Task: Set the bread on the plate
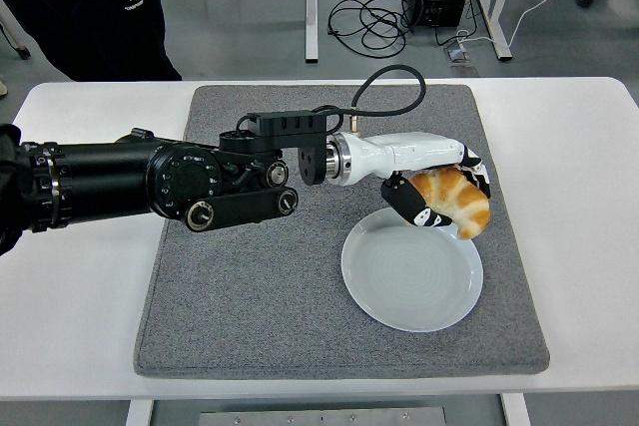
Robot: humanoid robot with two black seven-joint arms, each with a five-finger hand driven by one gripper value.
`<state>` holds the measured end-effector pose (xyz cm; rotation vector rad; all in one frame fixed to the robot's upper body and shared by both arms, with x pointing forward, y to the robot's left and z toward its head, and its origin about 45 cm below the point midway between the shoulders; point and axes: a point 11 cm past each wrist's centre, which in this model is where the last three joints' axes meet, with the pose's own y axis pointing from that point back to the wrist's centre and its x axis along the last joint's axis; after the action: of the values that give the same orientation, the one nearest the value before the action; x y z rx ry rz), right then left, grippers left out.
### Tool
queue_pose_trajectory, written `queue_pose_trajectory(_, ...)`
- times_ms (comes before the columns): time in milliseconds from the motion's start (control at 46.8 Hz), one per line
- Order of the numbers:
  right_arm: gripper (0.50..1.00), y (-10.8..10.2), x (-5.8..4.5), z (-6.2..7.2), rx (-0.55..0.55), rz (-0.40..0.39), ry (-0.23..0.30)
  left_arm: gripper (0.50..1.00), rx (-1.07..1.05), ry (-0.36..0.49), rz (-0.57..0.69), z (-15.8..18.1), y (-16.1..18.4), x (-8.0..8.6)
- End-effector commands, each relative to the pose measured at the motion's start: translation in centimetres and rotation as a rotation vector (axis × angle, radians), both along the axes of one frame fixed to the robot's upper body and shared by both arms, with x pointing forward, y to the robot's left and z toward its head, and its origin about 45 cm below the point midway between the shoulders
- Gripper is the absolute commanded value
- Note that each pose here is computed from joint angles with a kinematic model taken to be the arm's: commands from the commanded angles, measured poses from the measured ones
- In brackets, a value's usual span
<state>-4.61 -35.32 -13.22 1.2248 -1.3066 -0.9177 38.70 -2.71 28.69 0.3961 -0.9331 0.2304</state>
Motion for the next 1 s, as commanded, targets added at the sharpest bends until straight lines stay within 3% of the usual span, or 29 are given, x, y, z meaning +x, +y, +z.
queue_pose_trajectory(0,1.000,0.0,0.0,0.0,0.000,-0.001,0.000,0.500,0.013,-0.003,0.003,-0.9,0.4,-0.1)
queue_pose_trajectory(684,1.000,0.1,0.0,0.0,0.002,0.000,0.000,0.500,0.005,0.121,0.064,-7.0,2.3,-1.8)
queue_pose_trajectory(983,1.000,0.1,0.0,0.0,0.002,0.001,-0.001,0.500,-0.001,0.137,0.082,-7.7,2.7,-1.7)
